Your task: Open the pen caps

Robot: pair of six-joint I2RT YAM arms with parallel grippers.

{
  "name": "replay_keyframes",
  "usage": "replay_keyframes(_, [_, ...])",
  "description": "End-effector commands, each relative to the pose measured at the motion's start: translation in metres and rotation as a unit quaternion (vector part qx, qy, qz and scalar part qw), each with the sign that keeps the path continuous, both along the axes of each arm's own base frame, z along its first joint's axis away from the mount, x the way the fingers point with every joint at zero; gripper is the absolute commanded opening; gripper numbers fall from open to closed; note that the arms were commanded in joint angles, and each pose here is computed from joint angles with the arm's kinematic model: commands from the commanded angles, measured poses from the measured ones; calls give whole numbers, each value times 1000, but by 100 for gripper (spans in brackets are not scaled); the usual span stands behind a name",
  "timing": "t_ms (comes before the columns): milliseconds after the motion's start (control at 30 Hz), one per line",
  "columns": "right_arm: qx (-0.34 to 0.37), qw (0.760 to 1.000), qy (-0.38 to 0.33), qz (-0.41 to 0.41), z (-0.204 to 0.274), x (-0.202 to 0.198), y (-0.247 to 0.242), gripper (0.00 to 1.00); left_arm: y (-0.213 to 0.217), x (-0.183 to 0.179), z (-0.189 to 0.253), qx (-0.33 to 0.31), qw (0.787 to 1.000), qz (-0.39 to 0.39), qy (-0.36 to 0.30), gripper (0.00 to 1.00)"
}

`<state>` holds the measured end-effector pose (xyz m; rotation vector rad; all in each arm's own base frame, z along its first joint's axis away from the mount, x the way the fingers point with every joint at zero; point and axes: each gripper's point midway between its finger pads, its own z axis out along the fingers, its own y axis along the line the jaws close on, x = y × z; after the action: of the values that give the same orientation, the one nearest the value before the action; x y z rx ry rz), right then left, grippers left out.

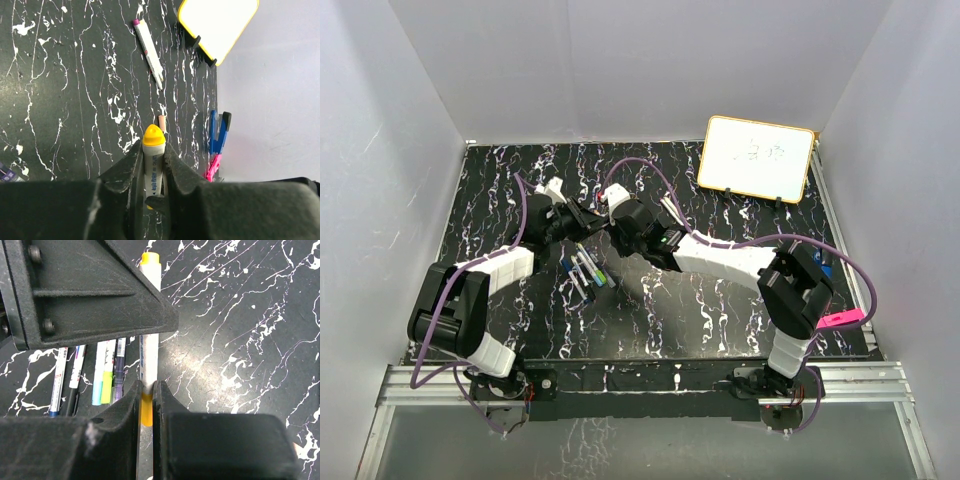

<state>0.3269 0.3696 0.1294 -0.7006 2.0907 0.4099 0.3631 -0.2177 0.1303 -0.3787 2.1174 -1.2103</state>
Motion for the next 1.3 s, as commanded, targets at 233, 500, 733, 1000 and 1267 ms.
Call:
replay_keyframes(233, [59,998,-36,-5,56,10,3,42,-6,-2,9,-9,1000,-18,-15,0])
replay_keyframes(500, [49,999,-22,-2,44,6,-2,51,-10,4,16,-26,999,-17,-13,0])
replay_keyframes(733, [37,999,-11,0,28,7,0,47,-14,4,27,-44,999,-23,-20,0])
replay_keyframes(1000, [32,999,0,0,19,7,-1,45,-12,3,39,-45,998,-20,-30,0])
replay_keyframes(1267, [22,1000,16,1,2,7,-2,40,-11,2,51,-49,998,-17,-42,0])
